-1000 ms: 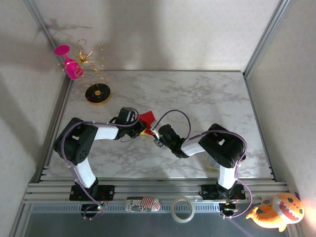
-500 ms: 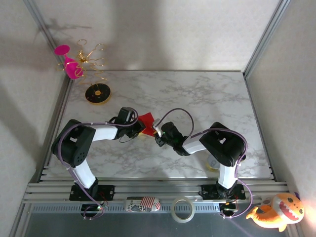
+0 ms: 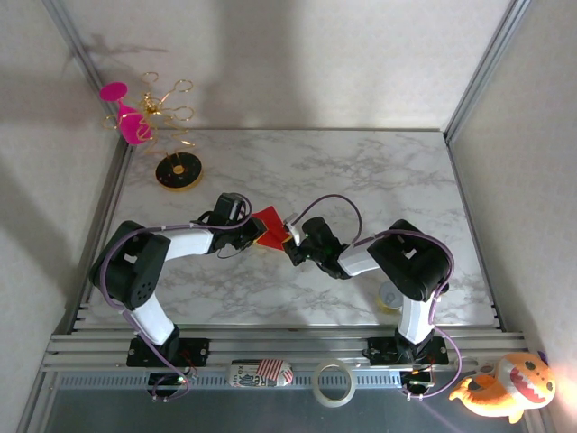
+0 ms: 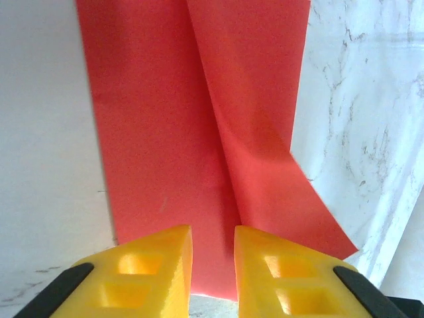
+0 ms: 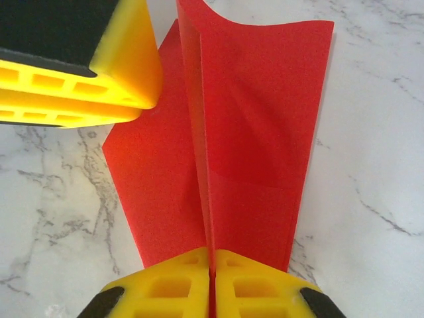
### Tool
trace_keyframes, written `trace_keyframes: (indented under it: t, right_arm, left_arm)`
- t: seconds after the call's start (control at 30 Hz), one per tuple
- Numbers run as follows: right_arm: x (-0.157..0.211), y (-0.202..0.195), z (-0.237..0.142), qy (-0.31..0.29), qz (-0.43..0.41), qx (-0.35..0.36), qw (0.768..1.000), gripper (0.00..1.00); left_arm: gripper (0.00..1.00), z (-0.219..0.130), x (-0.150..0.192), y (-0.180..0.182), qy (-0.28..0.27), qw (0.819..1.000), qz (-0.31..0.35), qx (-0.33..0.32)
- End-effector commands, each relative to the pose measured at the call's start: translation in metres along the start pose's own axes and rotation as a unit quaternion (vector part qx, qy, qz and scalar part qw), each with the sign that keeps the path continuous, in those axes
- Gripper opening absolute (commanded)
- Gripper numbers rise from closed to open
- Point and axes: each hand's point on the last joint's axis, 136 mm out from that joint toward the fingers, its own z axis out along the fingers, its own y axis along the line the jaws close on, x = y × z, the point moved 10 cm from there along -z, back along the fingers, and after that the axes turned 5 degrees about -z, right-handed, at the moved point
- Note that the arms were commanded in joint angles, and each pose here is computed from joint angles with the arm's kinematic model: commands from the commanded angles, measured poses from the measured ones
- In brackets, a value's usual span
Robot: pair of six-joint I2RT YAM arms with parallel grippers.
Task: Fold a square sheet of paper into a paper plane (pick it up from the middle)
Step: Fourth fold the wing at the center of the table.
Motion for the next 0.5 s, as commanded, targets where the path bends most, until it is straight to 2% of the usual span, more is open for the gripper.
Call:
trace_keyframes:
  t: [0.0,0.47]
  right_arm:
    - [0.003,-0.001,0.005,0.014,0.027,-0.034,0.999,0.11]
    - [0.002,-0.012,0.010,0.035,0.097,-0.082,0.991,0.11]
  left_arm:
    - [0.24,-0.003,0.001,-0.014,0.001,0.999,0.015,0.029]
    - [0.26,0.010,0.006,-0.010,0.022,0.999,0.021,0.026]
